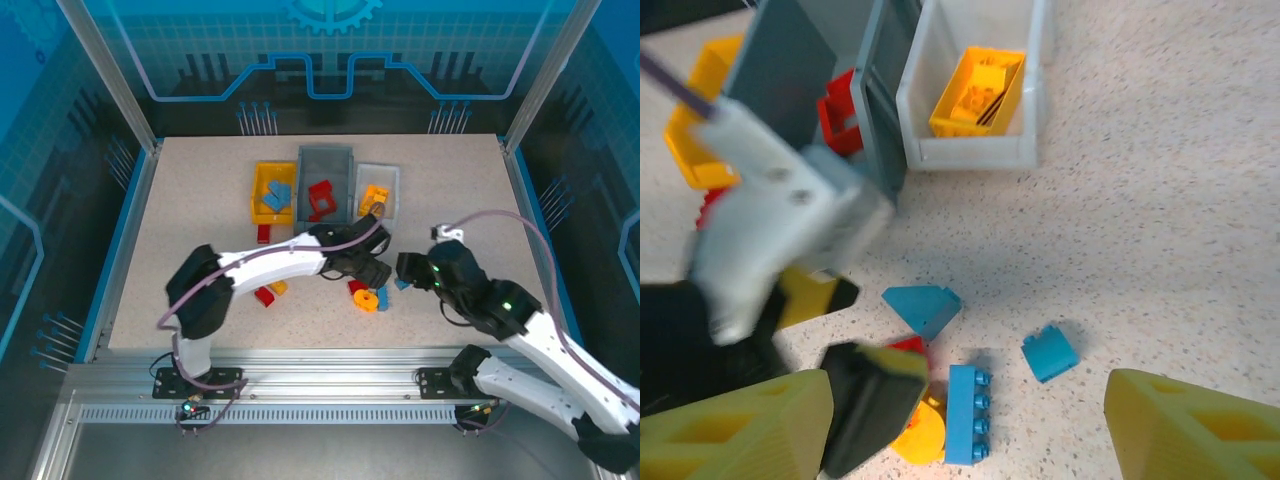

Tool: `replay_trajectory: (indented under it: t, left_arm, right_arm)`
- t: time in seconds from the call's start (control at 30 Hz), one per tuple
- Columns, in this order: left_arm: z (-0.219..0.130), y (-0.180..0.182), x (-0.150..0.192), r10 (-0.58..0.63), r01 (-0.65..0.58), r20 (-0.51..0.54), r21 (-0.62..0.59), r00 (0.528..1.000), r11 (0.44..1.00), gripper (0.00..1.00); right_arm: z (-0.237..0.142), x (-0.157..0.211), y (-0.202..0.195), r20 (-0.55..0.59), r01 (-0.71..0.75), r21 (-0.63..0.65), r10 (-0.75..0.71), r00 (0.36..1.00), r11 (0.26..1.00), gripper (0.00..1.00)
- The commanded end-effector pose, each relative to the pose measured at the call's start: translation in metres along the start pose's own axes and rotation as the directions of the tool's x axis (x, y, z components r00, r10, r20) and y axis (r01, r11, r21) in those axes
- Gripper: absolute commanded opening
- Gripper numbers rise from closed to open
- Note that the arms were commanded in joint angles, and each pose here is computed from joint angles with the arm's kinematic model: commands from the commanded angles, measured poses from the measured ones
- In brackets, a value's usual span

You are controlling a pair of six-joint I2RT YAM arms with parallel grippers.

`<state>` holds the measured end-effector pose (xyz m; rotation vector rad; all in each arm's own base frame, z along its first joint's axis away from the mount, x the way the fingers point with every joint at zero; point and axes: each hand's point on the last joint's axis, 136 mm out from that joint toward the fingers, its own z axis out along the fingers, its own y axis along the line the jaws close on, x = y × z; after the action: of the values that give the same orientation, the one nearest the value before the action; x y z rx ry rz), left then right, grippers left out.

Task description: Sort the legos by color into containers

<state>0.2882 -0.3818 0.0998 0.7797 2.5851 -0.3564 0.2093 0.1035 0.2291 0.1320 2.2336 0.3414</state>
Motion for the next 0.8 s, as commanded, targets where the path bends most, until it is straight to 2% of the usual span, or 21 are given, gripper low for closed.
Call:
replay_trajectory:
  t: [0.0, 0.17, 0.37, 0.6, 0.77]
  left_arm:
    - [0.007, 0.016, 0.008, 0.082, -0.086, -0.095, -0.045, 0.992, 0.995, 0.85]
    - [0.016, 0.023, 0.009, 0.047, -0.051, -0.095, -0.039, 0.994, 0.998, 0.88]
    - [0.037, 0.022, 0.013, 0.022, -0.022, -0.144, -0.005, 0.989, 1.0, 0.88]
    - [0.052, 0.041, 0.014, 0.004, -0.013, -0.16, -0.055, 0.987, 0.998, 0.88]
    - [0.062, 0.035, 0.014, 0.003, -0.005, -0.162, -0.008, 0.987, 1.0, 0.8]
  right_arm:
    - [-0.01, 0.013, -0.025, -0.02, -0.029, 0.068, 0.03, 0.999, 0.997, 0.75]
    - [-0.012, 0.015, -0.023, -0.04, -0.021, 0.056, 0.023, 0.999, 0.998, 0.77]
    - [-0.008, 0.018, -0.016, -0.061, -0.023, 0.027, 0.025, 0.998, 0.999, 0.77]
    - [-0.013, 0.017, -0.016, -0.059, -0.04, 0.016, 0.041, 0.997, 0.999, 0.77]
    - [-0.011, 0.019, -0.015, -0.068, -0.04, 0.015, 0.041, 0.997, 0.999, 0.76]
